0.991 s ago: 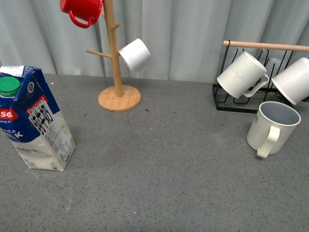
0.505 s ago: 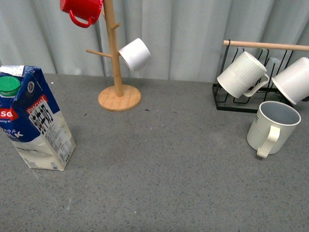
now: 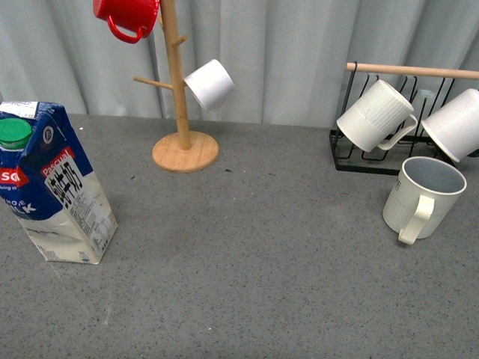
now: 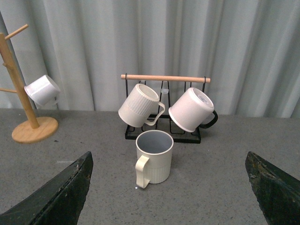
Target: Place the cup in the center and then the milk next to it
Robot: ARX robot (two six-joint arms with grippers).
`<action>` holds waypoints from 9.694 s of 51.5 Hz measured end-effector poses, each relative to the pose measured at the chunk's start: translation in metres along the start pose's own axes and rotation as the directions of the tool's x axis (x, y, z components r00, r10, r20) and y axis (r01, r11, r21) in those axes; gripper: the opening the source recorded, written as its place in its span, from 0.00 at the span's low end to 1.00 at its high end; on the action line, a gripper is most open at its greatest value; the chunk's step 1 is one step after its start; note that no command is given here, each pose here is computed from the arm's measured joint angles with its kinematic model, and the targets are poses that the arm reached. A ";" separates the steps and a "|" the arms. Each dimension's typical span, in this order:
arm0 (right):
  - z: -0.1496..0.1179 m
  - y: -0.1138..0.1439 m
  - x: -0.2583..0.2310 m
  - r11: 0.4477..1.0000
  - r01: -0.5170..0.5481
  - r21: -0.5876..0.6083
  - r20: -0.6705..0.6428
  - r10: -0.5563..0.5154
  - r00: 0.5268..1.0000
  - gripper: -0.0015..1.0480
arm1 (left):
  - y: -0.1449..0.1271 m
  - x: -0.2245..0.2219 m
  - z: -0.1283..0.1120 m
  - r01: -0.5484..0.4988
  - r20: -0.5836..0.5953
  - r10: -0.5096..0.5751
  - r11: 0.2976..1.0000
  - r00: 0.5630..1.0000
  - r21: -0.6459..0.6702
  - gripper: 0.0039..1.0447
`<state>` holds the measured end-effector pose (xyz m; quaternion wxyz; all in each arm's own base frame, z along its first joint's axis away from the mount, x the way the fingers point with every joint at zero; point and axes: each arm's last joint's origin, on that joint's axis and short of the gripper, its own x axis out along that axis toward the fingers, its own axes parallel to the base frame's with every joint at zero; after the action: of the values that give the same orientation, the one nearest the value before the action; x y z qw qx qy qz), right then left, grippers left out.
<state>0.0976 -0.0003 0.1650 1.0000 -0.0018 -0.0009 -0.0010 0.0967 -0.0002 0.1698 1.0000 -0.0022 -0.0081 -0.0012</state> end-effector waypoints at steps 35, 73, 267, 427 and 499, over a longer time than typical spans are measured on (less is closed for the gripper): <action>0.018 -0.011 0.070 0.983 0.076 -0.168 -0.202 -0.109 0.973 0.91 | 0.000 0.000 0.000 0.000 0.000 0.000 1.000 1.000 0.000 0.94; -0.033 -0.041 0.251 0.974 0.223 0.039 -0.734 -0.124 0.667 0.91 | 0.000 0.000 0.000 0.000 0.000 0.000 1.000 1.000 0.000 0.94; 0.000 0.058 0.226 1.000 -0.005 0.011 0.004 0.005 1.000 0.39 | 0.000 0.000 0.000 0.000 0.000 0.000 1.000 1.000 0.000 0.94; 0.000 0.001 0.000 1.000 -0.005 0.003 0.000 0.005 1.000 0.43 | 0.000 0.000 0.000 0.000 0.000 0.000 1.000 1.000 0.000 0.94; 0.000 0.000 0.000 1.000 -0.005 0.003 0.000 0.005 1.000 0.91 | -0.010 0.131 -0.054 -0.063 -0.358 0.057 0.998 0.932 -0.003 0.94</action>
<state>0.0977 0.0002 0.1650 1.0000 -0.0001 -0.0007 0.0017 0.2286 -0.0109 0.1176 0.9843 -0.0094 0.1741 0.0290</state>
